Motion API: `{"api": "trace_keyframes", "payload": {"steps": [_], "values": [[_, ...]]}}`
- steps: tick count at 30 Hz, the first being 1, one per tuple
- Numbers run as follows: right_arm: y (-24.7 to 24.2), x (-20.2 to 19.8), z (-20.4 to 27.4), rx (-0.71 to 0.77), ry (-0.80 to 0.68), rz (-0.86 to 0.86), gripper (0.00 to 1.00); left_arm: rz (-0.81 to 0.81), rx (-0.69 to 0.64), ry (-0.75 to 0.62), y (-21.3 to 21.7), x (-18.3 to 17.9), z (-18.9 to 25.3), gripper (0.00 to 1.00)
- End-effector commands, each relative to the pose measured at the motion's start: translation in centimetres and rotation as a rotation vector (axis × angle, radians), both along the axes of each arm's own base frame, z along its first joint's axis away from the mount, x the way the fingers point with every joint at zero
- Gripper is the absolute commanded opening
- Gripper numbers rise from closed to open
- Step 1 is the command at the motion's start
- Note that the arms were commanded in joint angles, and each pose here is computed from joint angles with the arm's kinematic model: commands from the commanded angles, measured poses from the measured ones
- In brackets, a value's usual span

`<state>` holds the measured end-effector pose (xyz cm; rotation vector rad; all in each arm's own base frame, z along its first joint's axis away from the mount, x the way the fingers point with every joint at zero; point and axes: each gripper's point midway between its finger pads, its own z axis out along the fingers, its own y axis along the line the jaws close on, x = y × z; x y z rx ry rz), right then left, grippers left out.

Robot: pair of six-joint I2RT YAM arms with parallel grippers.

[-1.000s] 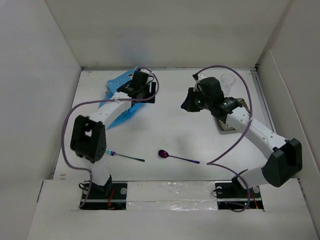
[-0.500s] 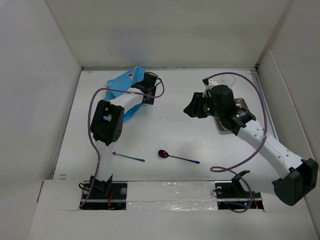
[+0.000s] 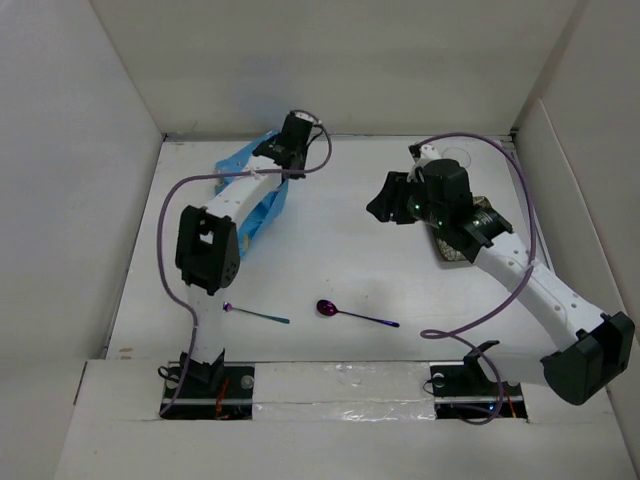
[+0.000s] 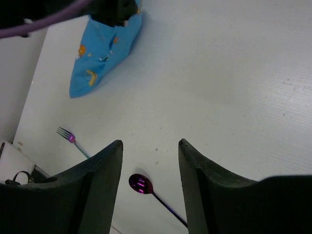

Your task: Set the dinner table for one person

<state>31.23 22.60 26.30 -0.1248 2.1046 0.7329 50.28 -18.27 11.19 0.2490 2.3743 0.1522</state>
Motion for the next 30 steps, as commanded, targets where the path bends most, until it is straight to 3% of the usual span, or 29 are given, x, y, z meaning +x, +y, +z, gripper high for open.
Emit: {"api": "trace_keyframes", "payload": {"steps": [1,3,5,10,12,16,17,21,25,30], "values": [[0.1,2.2,3.2,0.026,-0.091,-0.032,0.58,-0.046,-0.196,-0.343,0.2,-2.2,20.9,0.00],[0.5,2.8,3.6,0.032,-0.102,-0.029,0.60,-0.054,-0.264,-0.419,1.1,-5.2,25.9,0.00],[0.8,3.2,3.6,0.037,-0.104,-0.027,0.64,-0.066,-0.307,-0.451,1.6,-7.2,28.0,0.00],[2.4,4.0,2.9,0.061,-0.084,0.015,0.70,-0.001,-0.523,-0.610,7.6,-10.7,34.7,0.00],[3.1,4.0,3.2,0.082,-0.088,0.049,0.71,-0.099,-0.646,-0.648,6.4,-11.6,37.7,0.00],[3.5,3.7,3.9,0.087,-0.122,0.096,0.77,-0.233,-0.770,-0.683,2.1,-11.9,42.0,0.00],[3.8,3.2,4.0,0.085,-0.127,0.111,0.77,-0.334,-0.883,-0.633,-0.4,-13.1,42.8,0.00],[2.8,2.8,3.4,0.068,-0.126,0.092,0.78,-0.539,-1.071,-0.655,-4.1,-12.9,47.2,0.00],[1.1,3.1,2.4,0.040,-0.112,0.024,0.78,-0.736,-1.201,-0.642,-7.9,-14.3,50.2,0.00],[-0.1,3.7,2.3,0.033,-0.105,-0.028,0.78,-0.874,-1.301,-0.609,-10.6,-15.1,51.0,0.00]]}}
